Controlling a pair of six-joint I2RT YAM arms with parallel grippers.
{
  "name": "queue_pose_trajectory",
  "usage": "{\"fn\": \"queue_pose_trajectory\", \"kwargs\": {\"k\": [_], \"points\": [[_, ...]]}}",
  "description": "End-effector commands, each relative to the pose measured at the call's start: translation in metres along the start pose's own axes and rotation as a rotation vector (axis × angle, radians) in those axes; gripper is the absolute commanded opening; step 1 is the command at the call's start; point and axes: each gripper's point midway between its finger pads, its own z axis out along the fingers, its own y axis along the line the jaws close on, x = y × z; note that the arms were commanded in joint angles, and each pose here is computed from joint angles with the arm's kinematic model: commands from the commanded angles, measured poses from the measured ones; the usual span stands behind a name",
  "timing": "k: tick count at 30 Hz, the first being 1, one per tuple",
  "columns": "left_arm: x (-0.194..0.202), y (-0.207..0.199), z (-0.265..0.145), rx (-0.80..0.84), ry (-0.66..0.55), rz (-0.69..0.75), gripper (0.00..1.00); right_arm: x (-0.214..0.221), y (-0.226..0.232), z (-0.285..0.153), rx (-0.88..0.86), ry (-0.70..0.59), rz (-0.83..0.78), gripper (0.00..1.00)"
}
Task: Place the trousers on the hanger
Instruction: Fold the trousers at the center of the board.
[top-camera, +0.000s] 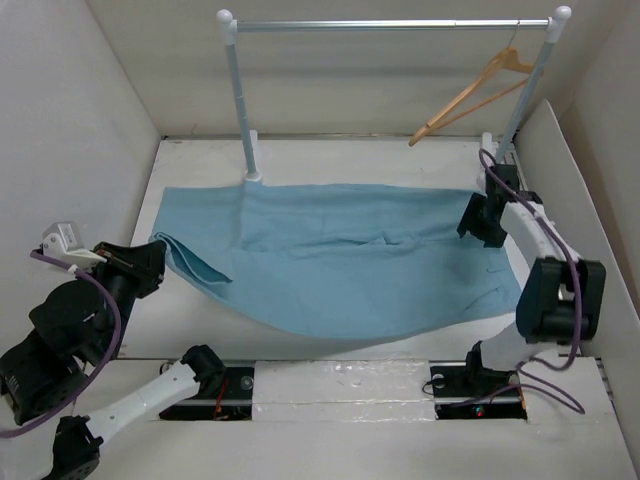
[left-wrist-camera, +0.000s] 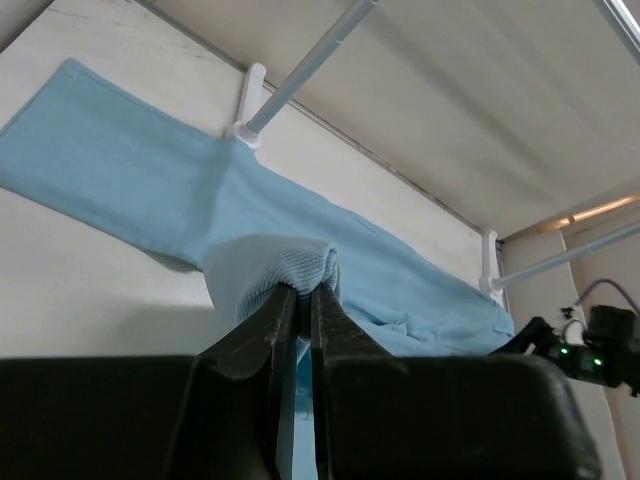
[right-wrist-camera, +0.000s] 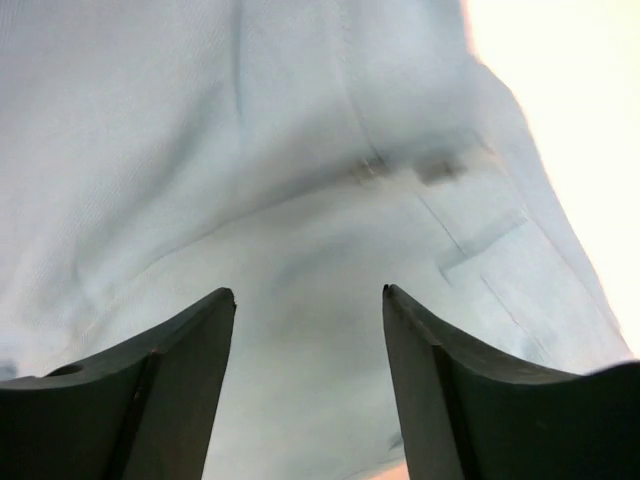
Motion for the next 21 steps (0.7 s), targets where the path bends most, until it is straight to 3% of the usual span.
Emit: {"fn": "queue_pose_trajectory", "kwargs": {"k": [1, 7, 9, 15, 21], "points": [[-0.009, -0.012, 0.004, 0.032, -0.039, -0.012, 0.0, 0.022, -0.032, -0.045, 0.082, -0.08, 0.093, 0.67], [-0.01, -0.017, 0.004, 0.062, -0.045, -0.005, 0.0, 0.128, -0.08, -0.032, 0.046, -0.072, 0.524, 0.65], [-0.011, -0.017, 0.002, 0.07, -0.049, -0.006, 0.0, 0.132, -0.092, -0.037, 0.038, -0.143, 0.64, 0.62], [-0.012, -0.019, -0.001, 0.096, -0.042, -0.012, 0.0, 0.154, -0.109, -0.022, 0.127, -0.022, 0.725, 0.59], [-0.015, -0.015, -0.005, 0.097, -0.036, -0.01, 0.0, 0.149, -0.111, -0.01, 0.154, 0.012, 0.741, 0.6]]}}
